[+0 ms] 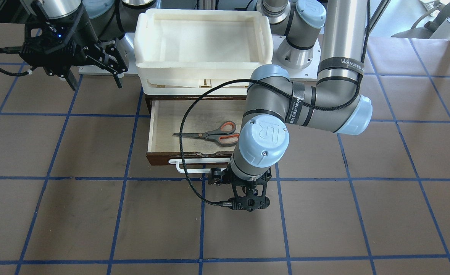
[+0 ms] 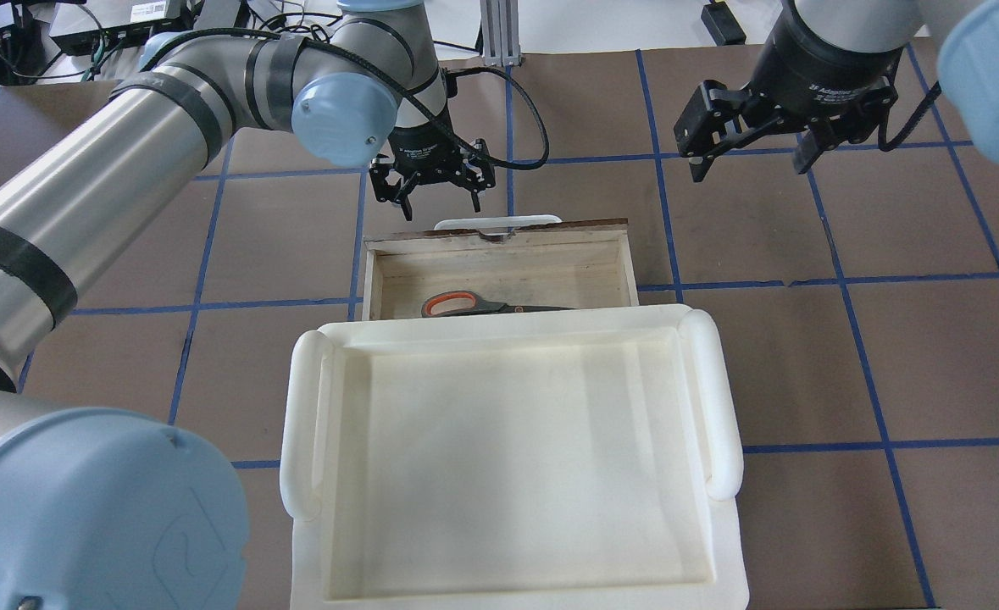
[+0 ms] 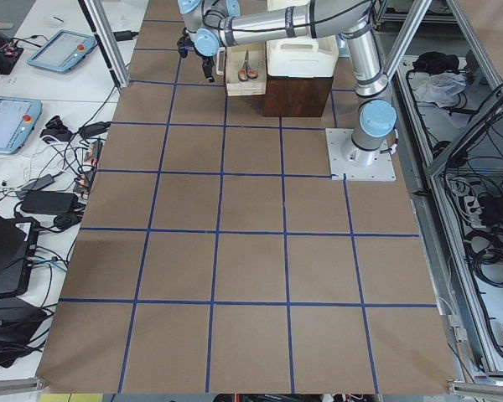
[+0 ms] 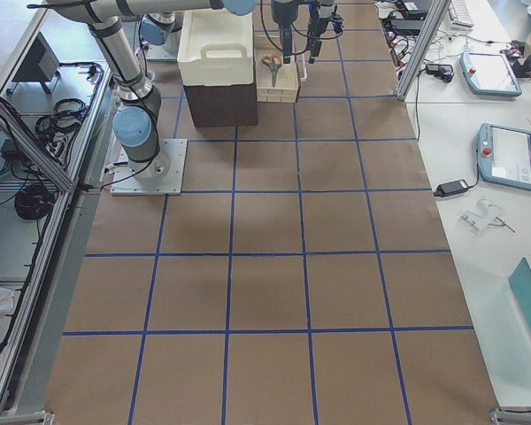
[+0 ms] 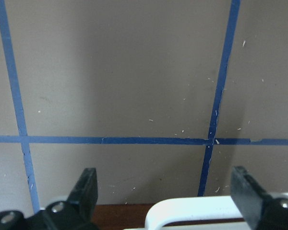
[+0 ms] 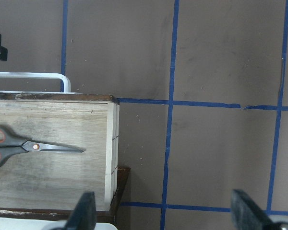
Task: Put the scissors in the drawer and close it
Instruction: 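Push the drawer front with the left gripper, sliding the drawer shut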
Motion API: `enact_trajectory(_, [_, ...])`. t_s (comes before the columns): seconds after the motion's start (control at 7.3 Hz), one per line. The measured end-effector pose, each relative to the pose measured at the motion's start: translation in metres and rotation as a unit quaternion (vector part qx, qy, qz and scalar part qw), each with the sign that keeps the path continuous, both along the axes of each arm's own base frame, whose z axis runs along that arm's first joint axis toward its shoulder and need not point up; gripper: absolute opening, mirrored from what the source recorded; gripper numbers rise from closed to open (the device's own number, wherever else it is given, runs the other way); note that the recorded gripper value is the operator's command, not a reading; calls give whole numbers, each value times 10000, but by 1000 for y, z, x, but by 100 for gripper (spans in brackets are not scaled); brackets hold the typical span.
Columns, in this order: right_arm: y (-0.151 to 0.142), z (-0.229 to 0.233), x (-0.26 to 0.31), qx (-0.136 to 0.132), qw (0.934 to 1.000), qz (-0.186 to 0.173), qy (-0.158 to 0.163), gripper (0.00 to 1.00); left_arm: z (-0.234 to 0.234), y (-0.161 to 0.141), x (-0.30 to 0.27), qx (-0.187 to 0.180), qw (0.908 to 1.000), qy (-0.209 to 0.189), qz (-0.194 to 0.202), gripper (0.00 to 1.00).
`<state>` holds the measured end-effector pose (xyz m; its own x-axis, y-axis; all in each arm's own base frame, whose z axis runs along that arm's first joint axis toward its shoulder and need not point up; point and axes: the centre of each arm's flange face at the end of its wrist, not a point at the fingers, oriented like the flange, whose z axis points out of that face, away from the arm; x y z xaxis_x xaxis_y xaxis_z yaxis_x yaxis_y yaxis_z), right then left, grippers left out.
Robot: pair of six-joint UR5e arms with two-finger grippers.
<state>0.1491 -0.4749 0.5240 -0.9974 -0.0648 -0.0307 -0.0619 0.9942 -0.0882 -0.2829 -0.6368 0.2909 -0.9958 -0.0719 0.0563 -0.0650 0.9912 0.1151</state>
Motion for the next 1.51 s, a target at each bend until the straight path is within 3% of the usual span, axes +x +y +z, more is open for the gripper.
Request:
enact_trajectory(1.1, [0, 8, -2, -77, 9999, 48, 52, 100, -20, 14, -11, 493, 9988, 21, 41, 100])
enact_trajectory(1.51, [3, 3, -2, 40, 10000, -1, 53, 100, -14, 19, -11, 574, 9983, 19, 39, 100])
